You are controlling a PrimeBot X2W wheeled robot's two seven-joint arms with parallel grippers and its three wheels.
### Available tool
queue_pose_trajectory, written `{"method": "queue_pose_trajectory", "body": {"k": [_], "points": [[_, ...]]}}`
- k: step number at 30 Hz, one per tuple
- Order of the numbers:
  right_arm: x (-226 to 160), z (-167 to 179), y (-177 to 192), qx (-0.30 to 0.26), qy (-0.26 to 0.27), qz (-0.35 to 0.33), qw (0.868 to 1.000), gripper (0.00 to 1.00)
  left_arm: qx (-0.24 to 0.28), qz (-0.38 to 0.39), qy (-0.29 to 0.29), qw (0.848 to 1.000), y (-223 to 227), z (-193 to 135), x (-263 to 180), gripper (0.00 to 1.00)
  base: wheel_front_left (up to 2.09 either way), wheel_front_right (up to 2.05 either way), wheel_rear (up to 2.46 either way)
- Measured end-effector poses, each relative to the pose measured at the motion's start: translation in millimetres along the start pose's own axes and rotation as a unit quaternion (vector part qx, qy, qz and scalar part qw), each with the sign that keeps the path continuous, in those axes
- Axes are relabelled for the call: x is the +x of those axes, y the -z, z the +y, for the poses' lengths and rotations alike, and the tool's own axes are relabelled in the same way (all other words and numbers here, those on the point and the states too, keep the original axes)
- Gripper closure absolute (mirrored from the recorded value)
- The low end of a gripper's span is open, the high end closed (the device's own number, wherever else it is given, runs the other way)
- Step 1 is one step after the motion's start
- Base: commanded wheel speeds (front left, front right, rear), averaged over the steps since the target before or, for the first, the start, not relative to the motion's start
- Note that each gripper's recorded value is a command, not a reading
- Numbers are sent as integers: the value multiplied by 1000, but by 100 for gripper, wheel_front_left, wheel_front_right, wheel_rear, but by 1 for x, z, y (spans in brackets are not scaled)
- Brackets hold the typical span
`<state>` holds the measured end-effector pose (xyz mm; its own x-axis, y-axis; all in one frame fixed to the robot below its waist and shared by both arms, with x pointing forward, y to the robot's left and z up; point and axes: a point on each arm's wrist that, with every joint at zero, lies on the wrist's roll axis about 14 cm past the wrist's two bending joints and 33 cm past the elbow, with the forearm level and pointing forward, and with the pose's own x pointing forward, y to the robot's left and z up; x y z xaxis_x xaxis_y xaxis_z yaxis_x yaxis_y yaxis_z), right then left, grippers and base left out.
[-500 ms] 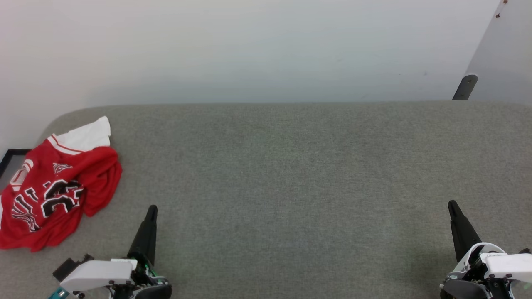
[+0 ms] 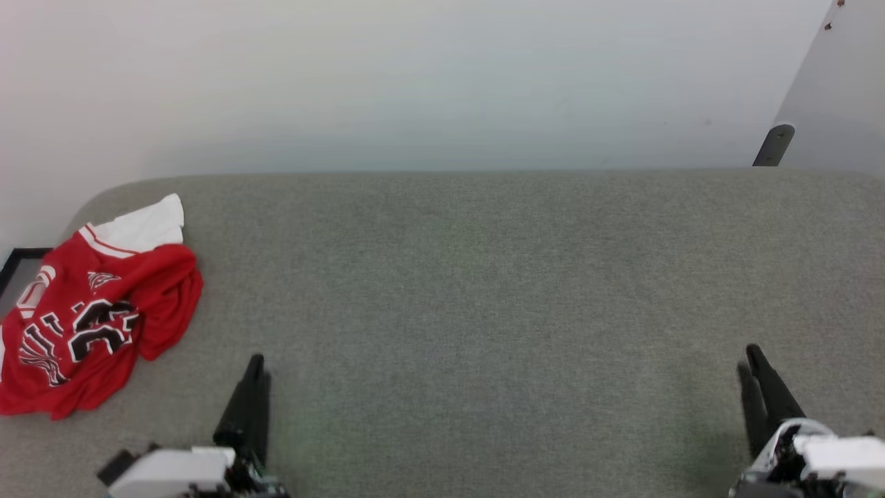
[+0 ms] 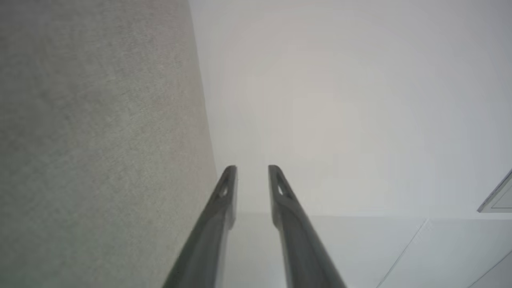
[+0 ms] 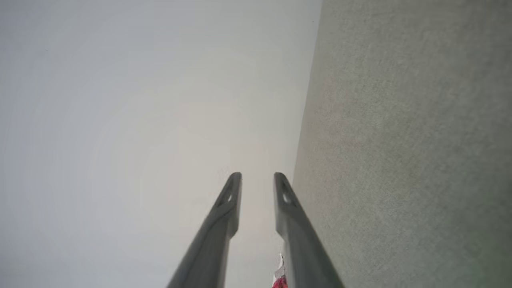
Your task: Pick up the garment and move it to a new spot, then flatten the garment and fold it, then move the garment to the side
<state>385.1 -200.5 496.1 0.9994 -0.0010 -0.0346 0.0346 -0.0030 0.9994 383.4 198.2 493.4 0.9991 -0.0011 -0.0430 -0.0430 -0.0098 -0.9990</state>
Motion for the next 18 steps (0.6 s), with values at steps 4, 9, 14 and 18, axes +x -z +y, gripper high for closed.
{"method": "queue_pose_trajectory", "body": {"k": [4,9,14,18], "points": [[-11,-24,0,4,35,-3,999,0,-6,0,-36,999,2,25,-11,0,0,0,0],[-12,-25,2,-3,36,-3,999,0,-4,-2,-29,1000,3,21,-12,0,0,0,0],[-11,-23,6,-13,34,-3,999,0,0,-4,-19,1000,4,14,-12,0,0,0,0],[-10,-21,9,-28,32,-1,999,0,9,-6,-13,1000,4,8,-12,0,0,0,0]]}}
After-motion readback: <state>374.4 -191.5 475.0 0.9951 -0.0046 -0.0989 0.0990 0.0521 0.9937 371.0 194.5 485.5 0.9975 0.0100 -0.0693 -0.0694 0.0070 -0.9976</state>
